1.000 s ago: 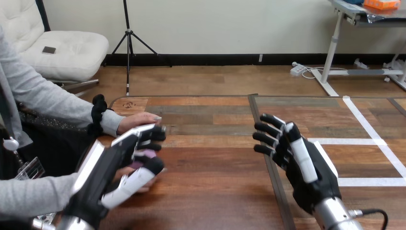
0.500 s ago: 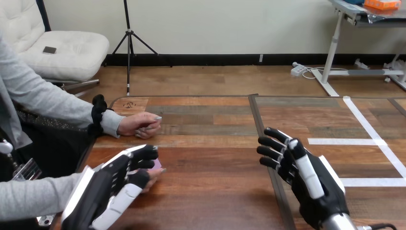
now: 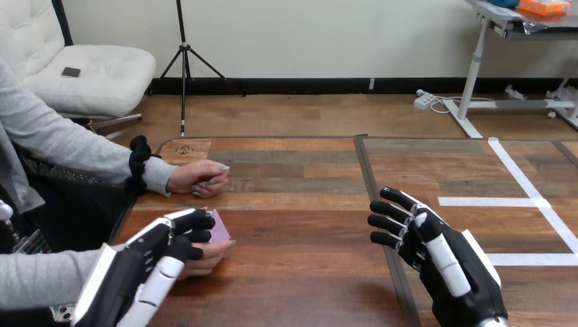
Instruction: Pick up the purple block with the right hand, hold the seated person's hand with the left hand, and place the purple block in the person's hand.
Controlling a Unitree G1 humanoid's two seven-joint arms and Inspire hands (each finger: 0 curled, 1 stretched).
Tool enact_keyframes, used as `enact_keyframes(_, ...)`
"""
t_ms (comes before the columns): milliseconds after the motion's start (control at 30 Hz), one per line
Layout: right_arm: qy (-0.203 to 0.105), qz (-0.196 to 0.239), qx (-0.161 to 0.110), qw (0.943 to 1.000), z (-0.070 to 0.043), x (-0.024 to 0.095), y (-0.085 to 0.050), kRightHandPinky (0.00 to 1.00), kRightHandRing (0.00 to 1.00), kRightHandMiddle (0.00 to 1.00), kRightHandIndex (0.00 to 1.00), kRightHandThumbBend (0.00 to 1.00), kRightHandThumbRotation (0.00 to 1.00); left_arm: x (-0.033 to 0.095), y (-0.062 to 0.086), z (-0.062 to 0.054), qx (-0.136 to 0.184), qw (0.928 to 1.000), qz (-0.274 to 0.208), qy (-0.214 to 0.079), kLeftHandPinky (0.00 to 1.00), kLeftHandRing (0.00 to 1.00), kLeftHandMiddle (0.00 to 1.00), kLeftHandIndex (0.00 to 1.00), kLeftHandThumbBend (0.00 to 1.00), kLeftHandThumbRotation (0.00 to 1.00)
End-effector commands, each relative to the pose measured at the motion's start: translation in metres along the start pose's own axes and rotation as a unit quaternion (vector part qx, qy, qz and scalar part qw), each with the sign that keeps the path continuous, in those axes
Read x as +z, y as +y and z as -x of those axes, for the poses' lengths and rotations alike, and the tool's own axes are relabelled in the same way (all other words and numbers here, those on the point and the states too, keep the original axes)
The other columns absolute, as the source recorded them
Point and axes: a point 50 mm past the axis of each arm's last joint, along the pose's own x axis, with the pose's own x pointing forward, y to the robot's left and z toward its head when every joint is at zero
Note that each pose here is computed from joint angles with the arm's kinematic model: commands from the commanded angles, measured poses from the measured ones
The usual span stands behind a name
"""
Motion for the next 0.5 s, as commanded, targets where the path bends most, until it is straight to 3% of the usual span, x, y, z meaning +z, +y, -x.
enact_keyframes(0, -0.073, 0.006, 0.011, 0.9973, -0.006, 0.023, 0.004, 0.8, 0.81, 0.82, 0.84, 0.87, 0.72, 0.02, 0.002, -0.013, 0.015, 0.9966, 0.04, -0.07, 0.67, 0.75, 0.76, 0.74, 0.58, 0.93)
enact_keyframes(167, -0.079, -0.011, 0.011, 0.9968, 0.0, 0.023, 0.009, 0.82, 0.82, 0.82, 0.83, 0.89, 0.78, 0.02, 0.0, -0.015, 0.022, 0.9915, 0.092, -0.088, 0.71, 0.77, 0.76, 0.74, 0.53, 0.9)
enact_keyframes(467, -0.103, -0.031, 0.004, 0.9942, 0.004, 0.025, 0.017, 0.86, 0.83, 0.83, 0.82, 0.85, 0.95, 0.017, -0.001, -0.017, 0.023, 0.9909, 0.096, -0.092, 0.72, 0.77, 0.76, 0.73, 0.48, 0.94)
